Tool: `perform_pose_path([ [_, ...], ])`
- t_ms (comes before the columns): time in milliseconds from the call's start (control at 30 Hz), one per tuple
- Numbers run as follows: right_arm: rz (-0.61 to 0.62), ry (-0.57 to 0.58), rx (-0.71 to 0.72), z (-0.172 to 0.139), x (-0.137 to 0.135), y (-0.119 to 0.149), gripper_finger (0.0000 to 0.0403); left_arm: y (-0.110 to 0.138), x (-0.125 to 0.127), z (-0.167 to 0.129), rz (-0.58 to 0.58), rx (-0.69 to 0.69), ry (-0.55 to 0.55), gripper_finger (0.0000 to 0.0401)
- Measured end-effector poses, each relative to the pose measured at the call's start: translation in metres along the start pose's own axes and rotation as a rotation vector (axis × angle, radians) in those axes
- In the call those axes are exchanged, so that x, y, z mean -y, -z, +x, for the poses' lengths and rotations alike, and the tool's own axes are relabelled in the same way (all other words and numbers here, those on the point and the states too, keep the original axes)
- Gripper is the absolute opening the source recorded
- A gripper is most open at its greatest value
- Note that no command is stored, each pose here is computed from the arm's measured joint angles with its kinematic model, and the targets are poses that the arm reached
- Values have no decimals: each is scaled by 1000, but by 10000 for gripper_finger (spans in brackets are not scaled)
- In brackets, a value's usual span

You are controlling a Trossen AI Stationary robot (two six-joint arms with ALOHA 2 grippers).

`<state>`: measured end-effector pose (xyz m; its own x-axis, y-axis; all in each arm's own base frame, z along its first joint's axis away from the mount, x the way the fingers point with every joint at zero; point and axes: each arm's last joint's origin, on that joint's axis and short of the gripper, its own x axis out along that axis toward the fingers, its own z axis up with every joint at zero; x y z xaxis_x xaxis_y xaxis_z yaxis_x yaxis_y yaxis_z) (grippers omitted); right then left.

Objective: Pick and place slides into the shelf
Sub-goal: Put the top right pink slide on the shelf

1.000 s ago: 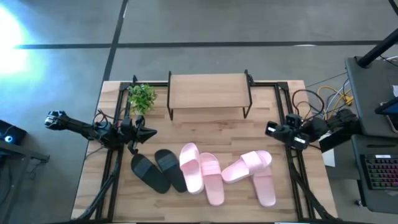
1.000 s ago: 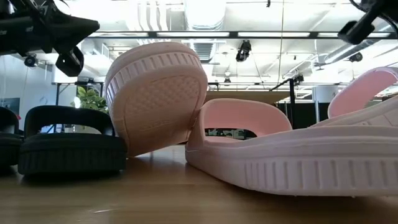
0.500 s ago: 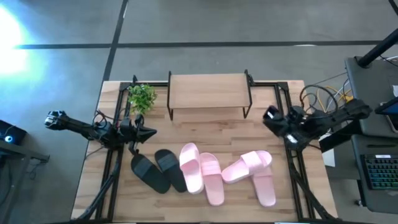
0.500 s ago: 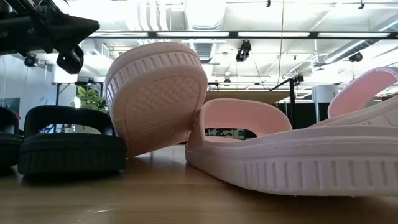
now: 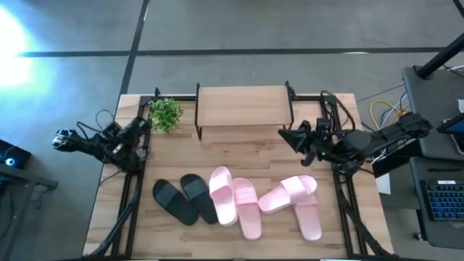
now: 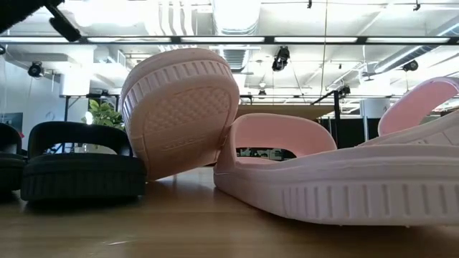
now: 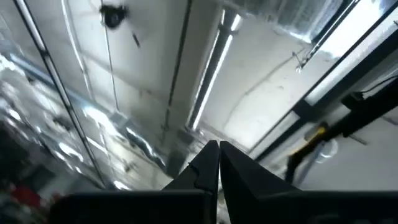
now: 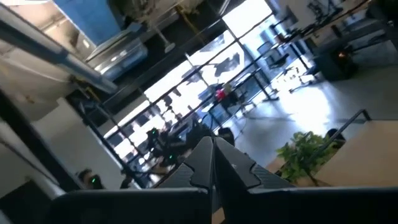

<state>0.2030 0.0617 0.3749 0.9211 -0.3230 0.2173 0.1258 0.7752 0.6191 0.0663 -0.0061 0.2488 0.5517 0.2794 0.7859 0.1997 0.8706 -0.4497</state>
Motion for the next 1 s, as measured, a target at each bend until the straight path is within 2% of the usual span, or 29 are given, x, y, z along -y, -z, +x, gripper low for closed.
perform_pose_path([
  [100,-5,9,-2,5,-4,1,9,-3,1,0,33,30,5,0],
  [267,-12,12,-8,18,-14,5,9,-3,1,0,-64,29,12,0],
  [333,-31,16,-16,23,-17,9,9,-4,1,1,-66,34,9,0],
  [467,-59,15,-13,34,-26,11,9,-6,-1,1,-14,61,-72,0],
  [633,-60,10,-33,52,-38,22,9,-6,4,2,-9,40,59,0],
  [767,-63,-41,-53,67,-52,27,9,-11,10,10,-10,37,108,0],
  [900,-155,-13,-72,82,-56,32,9,-9,19,31,40,-70,83,0],
  [1000,-168,51,-112,90,-54,28,9,0,27,52,165,-310,24,0],
])
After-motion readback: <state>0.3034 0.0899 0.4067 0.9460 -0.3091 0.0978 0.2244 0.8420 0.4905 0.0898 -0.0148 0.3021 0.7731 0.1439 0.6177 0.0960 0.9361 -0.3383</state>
